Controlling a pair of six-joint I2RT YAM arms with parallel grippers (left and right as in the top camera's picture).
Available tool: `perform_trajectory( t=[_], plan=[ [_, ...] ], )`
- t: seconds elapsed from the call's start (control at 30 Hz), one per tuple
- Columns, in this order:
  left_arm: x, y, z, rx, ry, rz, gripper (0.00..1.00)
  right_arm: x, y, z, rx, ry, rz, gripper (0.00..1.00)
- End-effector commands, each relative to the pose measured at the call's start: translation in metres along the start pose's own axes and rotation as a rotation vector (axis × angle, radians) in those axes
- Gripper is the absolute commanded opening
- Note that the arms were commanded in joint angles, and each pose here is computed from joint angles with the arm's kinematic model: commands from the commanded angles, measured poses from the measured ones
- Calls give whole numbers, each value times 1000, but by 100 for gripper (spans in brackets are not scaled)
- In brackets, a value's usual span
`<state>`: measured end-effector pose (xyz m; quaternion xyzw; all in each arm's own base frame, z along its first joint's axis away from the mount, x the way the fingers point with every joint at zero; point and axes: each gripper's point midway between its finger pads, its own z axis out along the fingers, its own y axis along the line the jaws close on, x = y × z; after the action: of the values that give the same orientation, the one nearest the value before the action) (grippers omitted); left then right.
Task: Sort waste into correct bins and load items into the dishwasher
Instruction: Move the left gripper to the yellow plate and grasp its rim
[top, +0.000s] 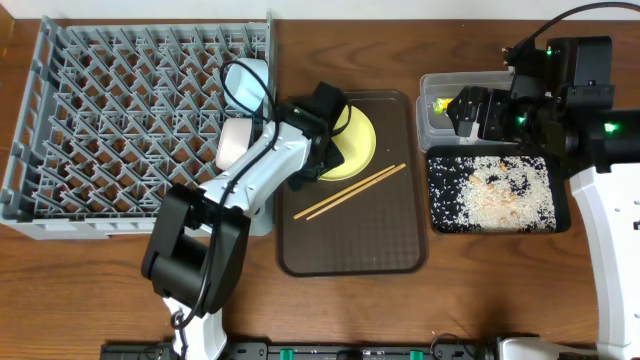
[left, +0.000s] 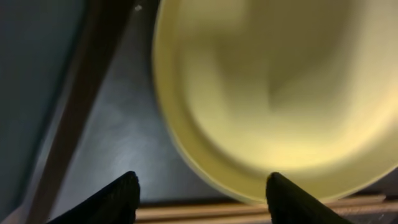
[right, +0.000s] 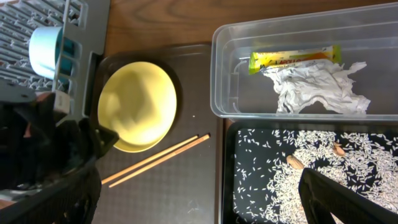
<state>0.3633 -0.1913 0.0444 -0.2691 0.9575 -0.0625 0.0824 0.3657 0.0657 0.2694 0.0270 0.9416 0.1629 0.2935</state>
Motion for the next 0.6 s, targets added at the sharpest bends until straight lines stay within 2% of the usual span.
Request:
perform_trajectory(
  t=[0.0, 0.17, 0.57],
  plan=[
    [-3, 2, 7, 8, -30, -71, 61, -1, -4, -1, 9, -2, 19, 99],
    [3, 6, 17, 9, -17, -112, 56, -1, -4, -1, 9, -2, 19, 99],
    [14, 19, 41, -56, 21, -122, 56, -1, -4, -1, 9, -2, 19, 99]
  ],
)
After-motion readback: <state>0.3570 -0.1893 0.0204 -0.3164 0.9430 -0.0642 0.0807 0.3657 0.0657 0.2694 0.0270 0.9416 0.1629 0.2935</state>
